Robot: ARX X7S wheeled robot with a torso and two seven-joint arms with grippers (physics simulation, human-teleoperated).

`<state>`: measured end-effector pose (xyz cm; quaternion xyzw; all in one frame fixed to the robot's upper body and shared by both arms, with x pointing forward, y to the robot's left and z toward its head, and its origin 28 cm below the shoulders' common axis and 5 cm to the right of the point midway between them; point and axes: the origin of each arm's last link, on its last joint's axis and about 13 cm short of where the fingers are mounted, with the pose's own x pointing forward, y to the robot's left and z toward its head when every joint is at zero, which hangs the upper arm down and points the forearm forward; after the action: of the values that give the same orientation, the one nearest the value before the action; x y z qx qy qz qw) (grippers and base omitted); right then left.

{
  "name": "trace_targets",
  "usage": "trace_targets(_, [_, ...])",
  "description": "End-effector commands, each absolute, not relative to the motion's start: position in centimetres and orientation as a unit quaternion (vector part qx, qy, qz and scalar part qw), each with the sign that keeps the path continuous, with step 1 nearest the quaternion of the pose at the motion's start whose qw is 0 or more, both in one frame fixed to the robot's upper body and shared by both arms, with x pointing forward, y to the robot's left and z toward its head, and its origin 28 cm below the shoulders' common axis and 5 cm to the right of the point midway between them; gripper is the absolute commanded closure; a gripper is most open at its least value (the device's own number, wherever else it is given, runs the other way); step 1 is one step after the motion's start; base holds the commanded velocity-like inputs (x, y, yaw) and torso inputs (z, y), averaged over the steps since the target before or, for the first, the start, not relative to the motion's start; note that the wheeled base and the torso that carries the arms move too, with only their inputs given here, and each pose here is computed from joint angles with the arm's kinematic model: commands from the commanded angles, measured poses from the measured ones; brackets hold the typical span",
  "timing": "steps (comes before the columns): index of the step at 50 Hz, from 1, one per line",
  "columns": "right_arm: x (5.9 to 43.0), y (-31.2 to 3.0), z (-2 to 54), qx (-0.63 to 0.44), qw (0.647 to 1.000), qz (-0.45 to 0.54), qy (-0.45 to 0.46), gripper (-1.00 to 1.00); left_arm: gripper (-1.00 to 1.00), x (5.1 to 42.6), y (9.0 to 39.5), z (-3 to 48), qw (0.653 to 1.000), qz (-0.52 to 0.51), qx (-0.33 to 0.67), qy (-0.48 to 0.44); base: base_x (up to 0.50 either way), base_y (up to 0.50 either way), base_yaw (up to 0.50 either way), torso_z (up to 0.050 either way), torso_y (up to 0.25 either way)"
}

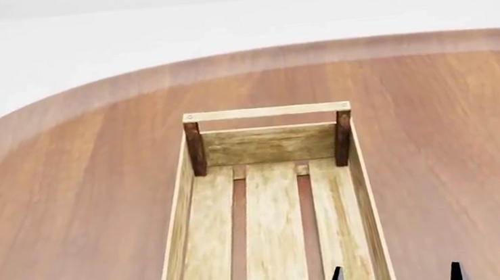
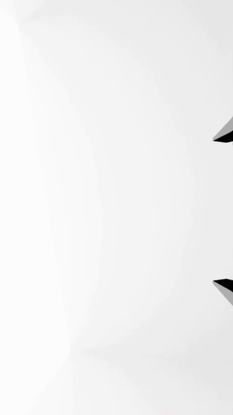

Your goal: Pick up the cream cheese and put it in the tray.

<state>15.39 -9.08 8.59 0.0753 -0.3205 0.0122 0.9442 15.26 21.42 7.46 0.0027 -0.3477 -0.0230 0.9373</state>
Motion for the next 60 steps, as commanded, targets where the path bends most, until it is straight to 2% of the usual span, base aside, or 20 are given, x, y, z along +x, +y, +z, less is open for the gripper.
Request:
trace_targets(1, [15.3, -9.1, 8.6, 0.075, 0.944, 0.011, -0.322, -1.00, -1.00, 15.2, 21.4, 7.4, 0.937, -0.023, 0.002, -0.348, 0.21, 0.00, 0.00, 0.000, 0.000])
trace_targets(30, [15.4, -9.6, 9.1, 0.056, 0.937, -0.022, -0.345, -1.00, -1.00, 15.3, 21.5, 7.6, 0.937, -0.023, 0.004, -0.348, 0.01, 0.00, 0.00, 0.000, 0.000])
trace_targets(37, [15.7, -10.5, 9.4, 0.011, 0.930, -0.106, -0.352, -1.00, -1.00, 15.2, 21.8, 7.7, 0.937, -0.017, 0.004, -0.349, 0.00, 0.00, 0.00, 0.000, 0.000])
trace_targets(46, [15.6, -11.3, 9.8, -0.006, 0.923, -0.161, -0.349, -1.00, -1.00, 15.1, 22.1, 7.5, 0.937, -0.011, 0.000, -0.349, 0.00, 0.00, 0.00, 0.000, 0.000])
trace_targets(49, [15.9, -11.6, 9.6, 0.007, 0.929, -0.182, -0.323, -1.00, -1.00, 15.1, 22.2, 7.3, 0.938, -0.009, -0.003, -0.348, 0.00, 0.00, 0.00, 0.000, 0.000])
trace_targets(60, [16.3, -12.7, 9.7, 0.015, 0.909, -0.291, -0.297, -1.00, -1.00, 15.0, 22.3, 7.2, 0.938, -0.008, -0.004, -0.347, 0.00, 0.00, 0.00, 0.000, 0.000])
